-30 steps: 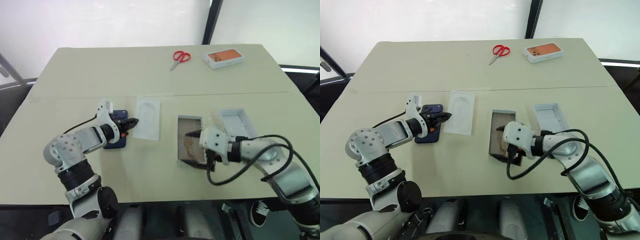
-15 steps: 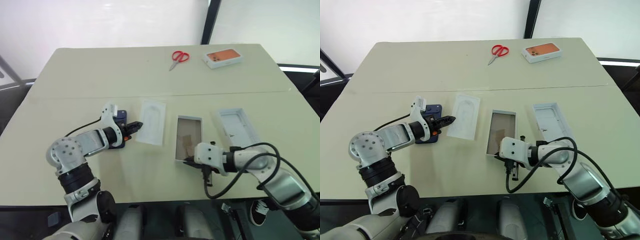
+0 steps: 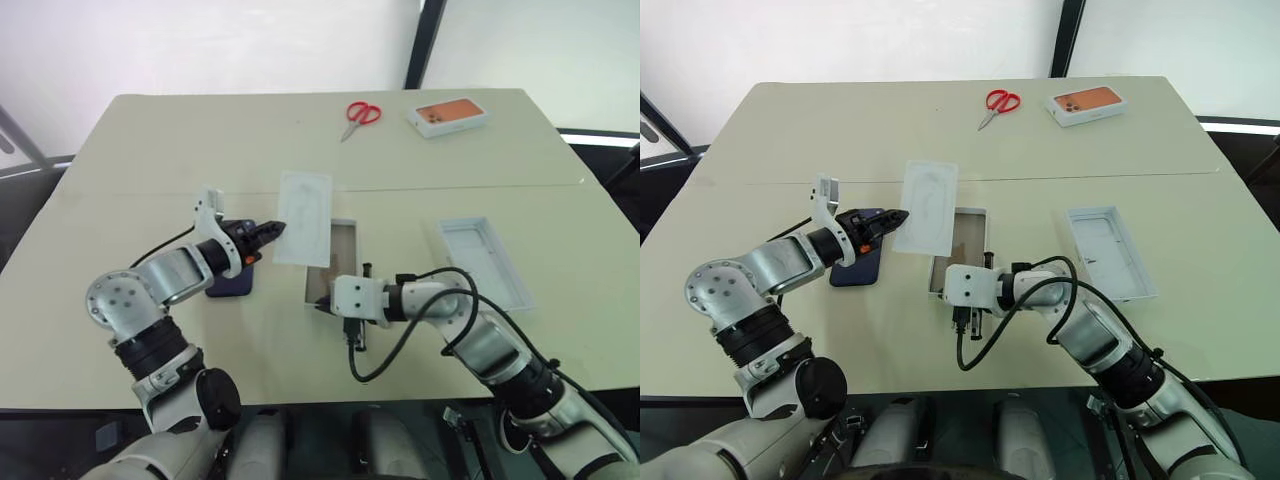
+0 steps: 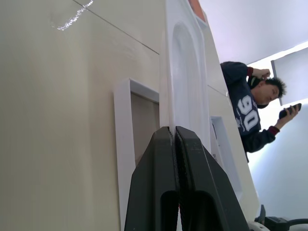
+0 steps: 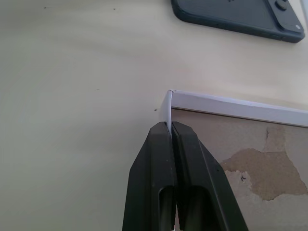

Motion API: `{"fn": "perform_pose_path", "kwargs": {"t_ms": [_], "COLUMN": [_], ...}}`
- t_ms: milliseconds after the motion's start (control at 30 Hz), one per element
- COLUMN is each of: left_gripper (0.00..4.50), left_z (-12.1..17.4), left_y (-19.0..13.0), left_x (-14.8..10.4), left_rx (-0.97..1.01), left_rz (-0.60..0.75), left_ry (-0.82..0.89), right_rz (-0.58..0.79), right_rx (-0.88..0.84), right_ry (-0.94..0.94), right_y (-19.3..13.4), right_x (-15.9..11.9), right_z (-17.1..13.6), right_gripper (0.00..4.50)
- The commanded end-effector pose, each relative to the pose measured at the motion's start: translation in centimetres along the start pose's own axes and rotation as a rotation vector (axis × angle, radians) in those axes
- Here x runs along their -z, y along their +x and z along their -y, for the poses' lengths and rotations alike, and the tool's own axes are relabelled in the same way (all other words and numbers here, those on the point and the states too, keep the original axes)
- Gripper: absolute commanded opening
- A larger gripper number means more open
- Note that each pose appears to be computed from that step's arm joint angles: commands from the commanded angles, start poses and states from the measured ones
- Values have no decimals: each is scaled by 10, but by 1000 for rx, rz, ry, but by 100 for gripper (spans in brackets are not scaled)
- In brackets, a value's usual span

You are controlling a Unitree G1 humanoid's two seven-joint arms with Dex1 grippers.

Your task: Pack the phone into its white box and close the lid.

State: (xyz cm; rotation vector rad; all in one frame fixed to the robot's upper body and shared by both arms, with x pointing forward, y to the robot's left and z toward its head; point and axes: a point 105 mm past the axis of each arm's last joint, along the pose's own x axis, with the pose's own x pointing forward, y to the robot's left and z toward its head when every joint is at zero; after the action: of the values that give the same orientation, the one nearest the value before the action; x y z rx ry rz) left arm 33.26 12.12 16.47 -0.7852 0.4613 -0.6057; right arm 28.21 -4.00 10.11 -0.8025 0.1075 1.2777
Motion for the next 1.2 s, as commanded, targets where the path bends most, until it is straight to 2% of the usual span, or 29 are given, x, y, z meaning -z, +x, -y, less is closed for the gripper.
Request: {"fn": "perform_pose_path", "kwargs": {"t_ms": [33, 233, 400, 700, 1200], "left_gripper": [0, 0, 0, 0, 0], "left_z": [5, 3, 5, 5, 7], "left_y": [1, 8, 14, 17, 22], "left_x": [6, 26, 38, 53, 55], "left_rx": [15, -35, -45, -90, -89], "left_rz": [-16, -80, -103, -171, -170], "left_ry": [5, 17, -8, 55, 15], "right_rz": [76, 143, 153, -14, -12], "right_rx": [21, 51, 70, 145, 175], "right_ry": [29, 57, 136, 192, 197], "right_y": [-5, -28, -55, -86, -85], "right_x": [-19, -33, -30, 12, 19], "right_z": [9, 14, 17, 22, 24], "right_gripper": [90, 377, 377, 377, 377]}}
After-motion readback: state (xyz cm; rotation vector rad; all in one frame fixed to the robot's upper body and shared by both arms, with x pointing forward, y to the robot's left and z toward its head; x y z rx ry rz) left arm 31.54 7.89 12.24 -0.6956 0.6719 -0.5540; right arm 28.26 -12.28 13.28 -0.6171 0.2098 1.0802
